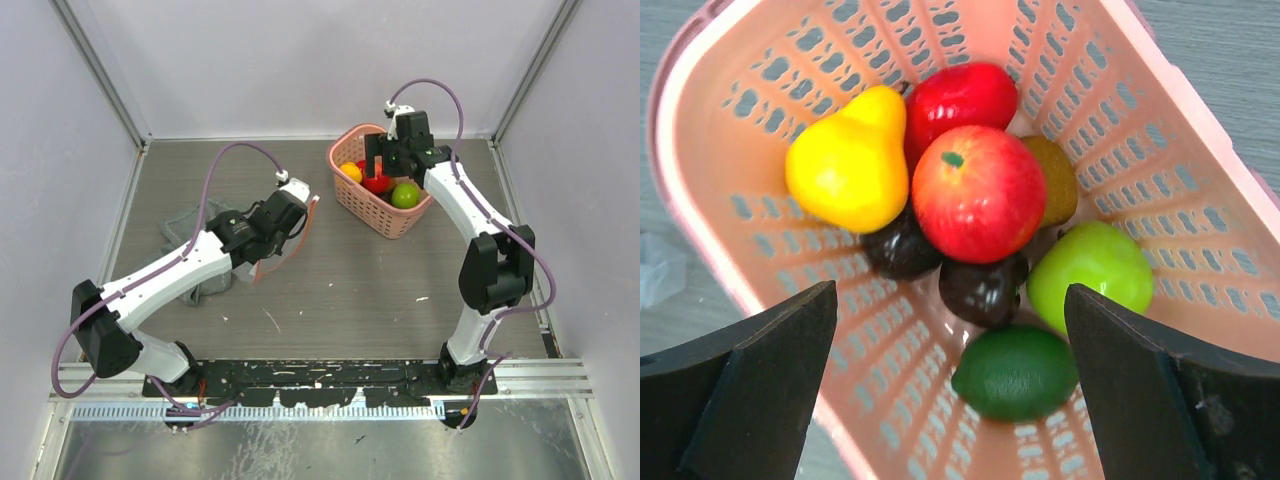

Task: Place the food in the zip-top bag and seal the zipper
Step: Pick up the fake fruit from the bin.

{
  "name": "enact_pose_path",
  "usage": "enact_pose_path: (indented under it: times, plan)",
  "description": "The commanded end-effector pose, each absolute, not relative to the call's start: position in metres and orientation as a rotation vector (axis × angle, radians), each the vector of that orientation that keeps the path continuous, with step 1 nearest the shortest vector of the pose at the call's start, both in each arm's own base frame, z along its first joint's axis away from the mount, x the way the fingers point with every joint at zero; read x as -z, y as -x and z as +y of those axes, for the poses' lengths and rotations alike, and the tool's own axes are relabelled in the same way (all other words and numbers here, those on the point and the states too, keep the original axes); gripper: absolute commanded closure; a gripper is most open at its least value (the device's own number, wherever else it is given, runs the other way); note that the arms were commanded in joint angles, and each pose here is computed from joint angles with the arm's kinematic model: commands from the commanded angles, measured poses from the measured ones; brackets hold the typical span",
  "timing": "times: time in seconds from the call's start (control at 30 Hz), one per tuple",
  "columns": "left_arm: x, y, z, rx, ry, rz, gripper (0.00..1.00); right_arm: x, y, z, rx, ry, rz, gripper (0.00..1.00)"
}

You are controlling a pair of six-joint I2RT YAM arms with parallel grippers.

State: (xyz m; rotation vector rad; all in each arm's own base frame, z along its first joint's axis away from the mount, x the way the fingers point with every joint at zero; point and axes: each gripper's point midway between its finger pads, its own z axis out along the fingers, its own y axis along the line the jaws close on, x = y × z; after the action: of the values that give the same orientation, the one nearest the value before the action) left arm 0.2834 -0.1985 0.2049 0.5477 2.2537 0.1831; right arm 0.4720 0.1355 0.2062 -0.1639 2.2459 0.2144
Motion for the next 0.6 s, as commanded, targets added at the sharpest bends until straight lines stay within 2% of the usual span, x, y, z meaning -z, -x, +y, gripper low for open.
enact_pose_path:
  times: [0.0,0.57]
  plan:
    - [-0.226,-0.284,-0.217,-0.039,-0.526,2.206,1.00,-0.220,-0.511,0.133,-0.207,0.108,2.107,0.00]
    - [-0.250,-0.296,-0.224,-0.054,-0.444,2.198,1.00,-0.131,-0.545,0.136,-0.134,0.300,2.117,0.00]
